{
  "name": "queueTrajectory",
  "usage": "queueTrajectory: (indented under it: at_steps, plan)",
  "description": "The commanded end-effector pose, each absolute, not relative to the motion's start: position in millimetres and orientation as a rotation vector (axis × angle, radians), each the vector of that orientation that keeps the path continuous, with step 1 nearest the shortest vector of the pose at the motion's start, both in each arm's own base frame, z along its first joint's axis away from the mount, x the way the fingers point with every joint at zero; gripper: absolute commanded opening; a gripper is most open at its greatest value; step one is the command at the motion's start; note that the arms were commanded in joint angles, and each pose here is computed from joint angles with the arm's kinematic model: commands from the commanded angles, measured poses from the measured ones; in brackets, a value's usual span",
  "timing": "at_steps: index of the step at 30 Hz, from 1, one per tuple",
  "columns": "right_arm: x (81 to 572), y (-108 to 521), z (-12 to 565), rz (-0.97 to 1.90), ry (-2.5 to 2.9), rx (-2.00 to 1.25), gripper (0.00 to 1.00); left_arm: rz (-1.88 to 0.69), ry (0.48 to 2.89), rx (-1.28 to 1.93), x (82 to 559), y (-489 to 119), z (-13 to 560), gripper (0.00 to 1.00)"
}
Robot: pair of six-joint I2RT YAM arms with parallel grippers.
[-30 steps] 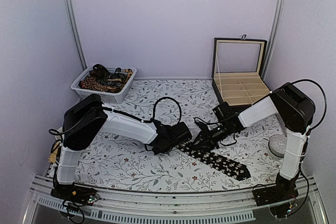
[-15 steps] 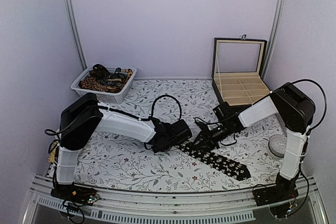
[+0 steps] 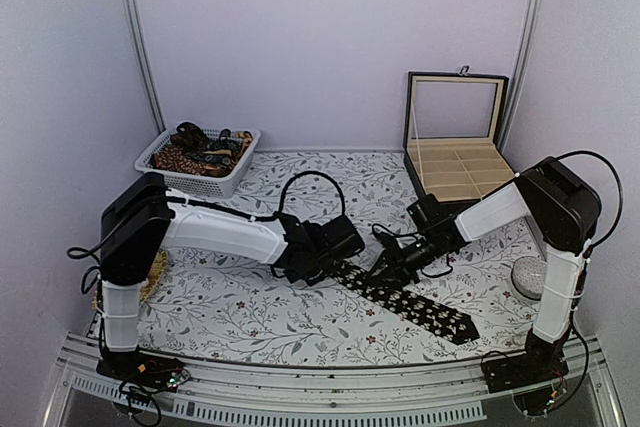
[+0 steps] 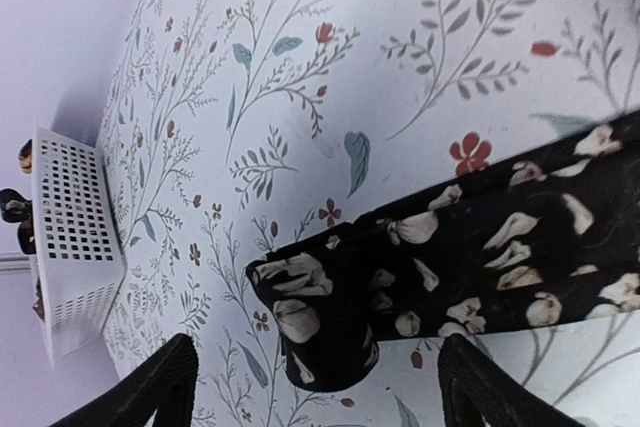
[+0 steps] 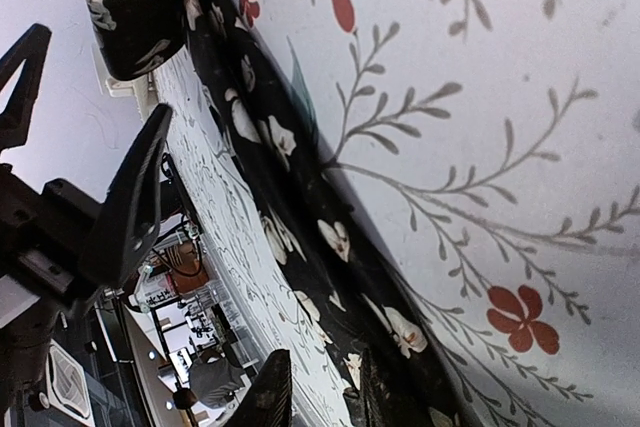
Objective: Roll the ties
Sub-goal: Roll the tie at the center of the board.
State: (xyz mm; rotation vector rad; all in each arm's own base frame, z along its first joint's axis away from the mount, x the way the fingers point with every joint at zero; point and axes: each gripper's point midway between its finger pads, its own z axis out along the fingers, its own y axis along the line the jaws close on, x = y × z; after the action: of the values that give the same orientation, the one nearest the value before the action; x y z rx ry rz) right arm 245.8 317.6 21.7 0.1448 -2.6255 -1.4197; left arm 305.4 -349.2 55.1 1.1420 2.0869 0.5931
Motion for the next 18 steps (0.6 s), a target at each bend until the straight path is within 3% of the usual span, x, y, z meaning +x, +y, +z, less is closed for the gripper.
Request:
queueTrajectory:
  at_steps: [1,6,12,18]
  plan:
    - [246,298,17,-1.293,-2.723,0.097,0.24,0.251,2.073,1.091,293,-387,109,0.86]
    - [259,301,43,-1.320,-2.800,0.138,0.32,-0.045,2.134,1.064,283,-399,128,1.00]
    - [288,308,97,-1.378,-2.947,0.214,0.44,-0.479,2.243,0.858,295,-373,145,1.00]
    - [306,333,118,-1.446,-2.971,0.240,0.46,-0.626,2.320,0.674,319,-337,134,0.99]
